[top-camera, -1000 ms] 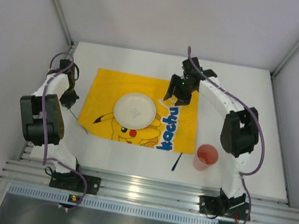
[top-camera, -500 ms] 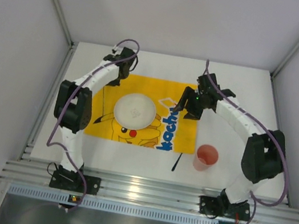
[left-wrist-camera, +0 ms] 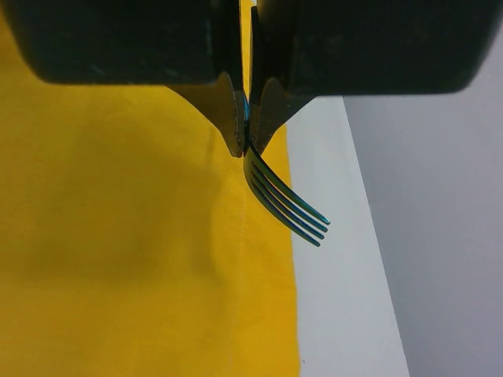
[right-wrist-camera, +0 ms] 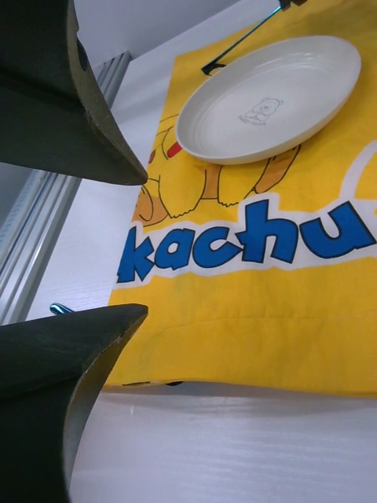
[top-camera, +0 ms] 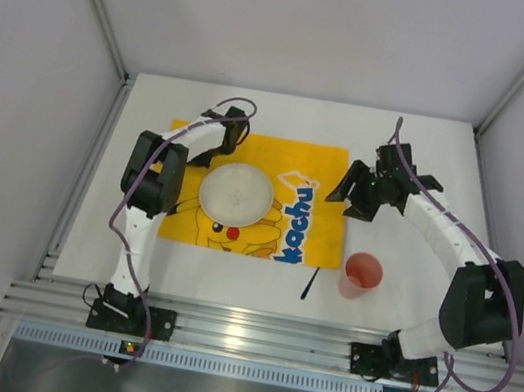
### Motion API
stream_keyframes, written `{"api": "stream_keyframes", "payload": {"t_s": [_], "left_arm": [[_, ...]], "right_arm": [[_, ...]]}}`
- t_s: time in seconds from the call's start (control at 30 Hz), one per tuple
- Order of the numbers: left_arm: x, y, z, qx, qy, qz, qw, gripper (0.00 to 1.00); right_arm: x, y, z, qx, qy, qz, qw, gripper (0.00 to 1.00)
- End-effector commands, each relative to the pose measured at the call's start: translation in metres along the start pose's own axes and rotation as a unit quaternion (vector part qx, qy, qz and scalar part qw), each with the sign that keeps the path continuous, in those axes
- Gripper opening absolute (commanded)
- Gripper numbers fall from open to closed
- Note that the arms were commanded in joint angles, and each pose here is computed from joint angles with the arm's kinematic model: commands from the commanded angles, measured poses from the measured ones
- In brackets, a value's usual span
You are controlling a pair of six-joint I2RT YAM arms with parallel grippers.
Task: Set the dinner table for one person
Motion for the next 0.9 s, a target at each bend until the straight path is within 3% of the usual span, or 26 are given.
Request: {"api": "stream_keyframes", "payload": {"t_s": [0.0, 0.07, 0.13, 0.17, 0.27, 0.5, 0.7, 0.87], "left_arm": [[0.015, -0.001, -0.009, -0.008, -0.031, -0.041, 0.999, 0.0], [0.017, -0.003, -0.006, 0.0, -0.036, -0.041, 0.999, 0.06], [0.02, 0.0, -0.007, 0.012, -0.041, -0.039, 0.998, 0.27], [0.022, 0.001, -0.008, 0.017, -0.044, -0.039, 0.998, 0.5], [0.03, 0.013, -0.013, 0.034, -0.057, -0.056, 0.996, 0.67], [0.054, 0.037, -0.017, 0.071, -0.066, -0.047, 0.994, 0.75], [0.102, 0.052, -0.021, 0.156, -0.073, 0.084, 0.981, 0.75], [0.127, 0.05, -0.001, 0.178, -0.068, 0.162, 0.968, 0.75]], "right_arm": [[0.021, 0.006, -0.014, 0.011, -0.032, -0.022, 0.999, 0.63], [0.023, 0.005, -0.017, 0.013, -0.033, -0.023, 0.999, 0.64], [0.024, 0.004, -0.019, 0.015, -0.033, -0.023, 0.999, 0.65], [0.024, 0.005, -0.02, 0.018, -0.032, -0.024, 0.999, 0.65], [0.024, 0.006, -0.023, 0.023, -0.032, -0.024, 0.999, 0.65], [0.035, 0.014, -0.032, 0.041, -0.048, -0.023, 0.998, 0.65], [0.066, 0.027, -0.034, 0.079, -0.075, -0.001, 0.994, 0.65], [0.067, 0.041, 0.011, 0.118, -0.025, 0.05, 0.991, 0.64]]}}
Point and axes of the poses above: each gripper's point midway between its finger pads, its own x axis back along the fingers, its own y axis along the line the jaws close on, z = x × y, the point moved 8 cm from there along x, back along the fingers, and after that the axes turned 3 degrees about x, right-handed, at the moved point
